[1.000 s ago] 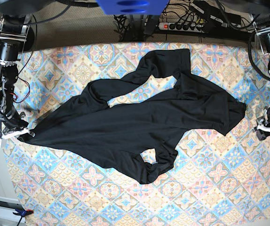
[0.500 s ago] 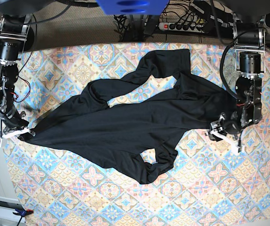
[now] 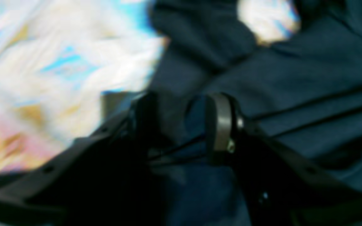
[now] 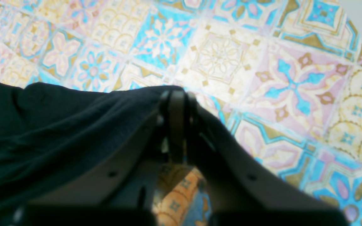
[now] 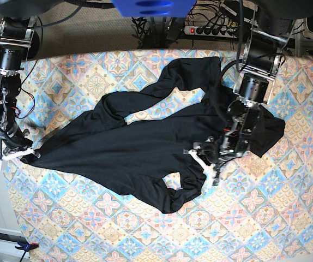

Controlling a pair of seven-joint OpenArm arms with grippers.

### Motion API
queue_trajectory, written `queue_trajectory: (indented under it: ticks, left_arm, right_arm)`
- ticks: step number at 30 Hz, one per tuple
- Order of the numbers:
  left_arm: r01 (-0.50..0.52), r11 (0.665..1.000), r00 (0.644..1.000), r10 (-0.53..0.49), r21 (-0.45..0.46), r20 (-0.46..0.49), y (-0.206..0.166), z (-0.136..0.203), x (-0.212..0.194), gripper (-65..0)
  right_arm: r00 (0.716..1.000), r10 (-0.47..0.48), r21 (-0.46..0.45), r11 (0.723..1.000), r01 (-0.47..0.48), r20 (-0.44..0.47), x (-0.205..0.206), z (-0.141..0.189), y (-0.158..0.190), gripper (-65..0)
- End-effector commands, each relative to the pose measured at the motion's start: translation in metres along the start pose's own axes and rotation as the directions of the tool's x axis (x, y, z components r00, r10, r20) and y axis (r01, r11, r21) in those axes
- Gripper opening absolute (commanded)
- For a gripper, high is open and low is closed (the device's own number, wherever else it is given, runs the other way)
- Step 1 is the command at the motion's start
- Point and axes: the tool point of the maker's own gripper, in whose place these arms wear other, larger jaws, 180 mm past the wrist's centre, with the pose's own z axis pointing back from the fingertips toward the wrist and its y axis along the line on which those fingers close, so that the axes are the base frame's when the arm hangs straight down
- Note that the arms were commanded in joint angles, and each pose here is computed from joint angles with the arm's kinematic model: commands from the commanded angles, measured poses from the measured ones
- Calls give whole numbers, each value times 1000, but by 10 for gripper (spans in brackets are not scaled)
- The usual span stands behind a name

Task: Layout the t-shirt on the table in an organized manner, then fold the t-shirt properly
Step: 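Release and reach the left gripper to the shirt's hem area, then grasp the hem with the left gripper and drag it outward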

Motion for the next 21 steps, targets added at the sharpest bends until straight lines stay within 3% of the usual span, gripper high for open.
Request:
queue_trajectory:
  ticks: [1, 3, 5, 9, 10, 15, 21]
  left_arm:
    - [28, 999, 999, -28, 16, 15, 0, -1, 12, -381]
    - [68, 997, 998, -67, 36, -16, -4, -10, 11, -396]
    - [93, 994, 995, -91, 63, -45, 0, -17, 9, -453]
    - [124, 986, 991, -130, 111, 42, 9, -19, 40, -636]
    - [128, 984, 989, -137, 122, 64, 11, -18, 49, -650]
    - [166, 971, 962, -197, 171, 190, 13, -1, 111, -647]
    - [206, 950, 892, -281, 236, 353, 8, 34, 194, -650]
  right_arm:
    - [997, 20, 1, 1000, -20, 76, 31, 6, -1, -650]
    - [997, 20, 1, 1000, -20, 76, 31, 6, -1, -650]
    - [998, 22, -2, 1000, -22, 66, 25, 7, -3, -650]
    - [998, 27, -2, 1000, -27, 60, 21, 8, -3, -650]
    - [997, 30, 2, 1000, -31, 65, 23, 9, -1, -650]
    - [997, 46, 7, 999, -47, 56, 16, 13, 1, -650]
    - [998, 58, 11, 998, -59, 40, 5, 16, 1, -650]
